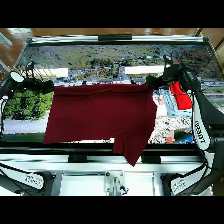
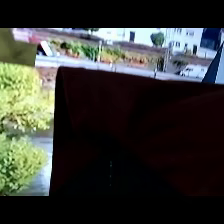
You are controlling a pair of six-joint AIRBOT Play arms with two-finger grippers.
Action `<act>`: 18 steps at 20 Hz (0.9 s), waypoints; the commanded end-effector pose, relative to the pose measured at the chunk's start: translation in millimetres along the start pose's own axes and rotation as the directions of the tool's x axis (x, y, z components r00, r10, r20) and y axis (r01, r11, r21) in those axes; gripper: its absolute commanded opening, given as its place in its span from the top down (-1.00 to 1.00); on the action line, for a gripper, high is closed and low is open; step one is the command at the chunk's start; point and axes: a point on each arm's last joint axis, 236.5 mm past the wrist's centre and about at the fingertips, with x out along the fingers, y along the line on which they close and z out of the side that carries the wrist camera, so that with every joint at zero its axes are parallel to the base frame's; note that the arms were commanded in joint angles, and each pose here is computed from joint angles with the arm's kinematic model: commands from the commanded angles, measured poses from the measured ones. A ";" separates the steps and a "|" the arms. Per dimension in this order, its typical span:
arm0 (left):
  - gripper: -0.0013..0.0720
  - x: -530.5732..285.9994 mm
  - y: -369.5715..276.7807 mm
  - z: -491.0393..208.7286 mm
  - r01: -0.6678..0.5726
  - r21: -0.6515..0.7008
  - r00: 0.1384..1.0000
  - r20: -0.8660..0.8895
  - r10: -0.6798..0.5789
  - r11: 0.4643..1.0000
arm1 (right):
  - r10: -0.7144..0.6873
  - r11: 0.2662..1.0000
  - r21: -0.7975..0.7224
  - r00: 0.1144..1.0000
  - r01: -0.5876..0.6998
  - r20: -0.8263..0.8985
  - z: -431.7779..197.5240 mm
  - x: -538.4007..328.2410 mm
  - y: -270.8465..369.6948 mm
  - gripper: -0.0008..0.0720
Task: Fold the shirts.
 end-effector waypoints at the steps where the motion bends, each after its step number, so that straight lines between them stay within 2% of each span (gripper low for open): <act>1: 0.87 -8.4 8.6 -49.8 0.035 -0.041 0.975 -0.217 -0.043 0.999 | -0.043 0.999 -0.001 0.975 0.044 -0.218 -56.5 -0.3 -6.5 0.81; 6: 0.87 -3.0 10.3 -88.3 0.060 -0.077 0.925 -0.371 -0.084 0.995 | -0.136 0.990 0.001 0.962 0.140 -0.237 -63.4 0.6 -32.0 0.81; 18: 0.87 -16.3 30.0 -53.2 0.048 -0.100 0.960 -0.268 -0.074 0.994 | -0.085 0.995 0.031 0.980 0.092 -0.179 -44.3 -7.3 -17.2 0.81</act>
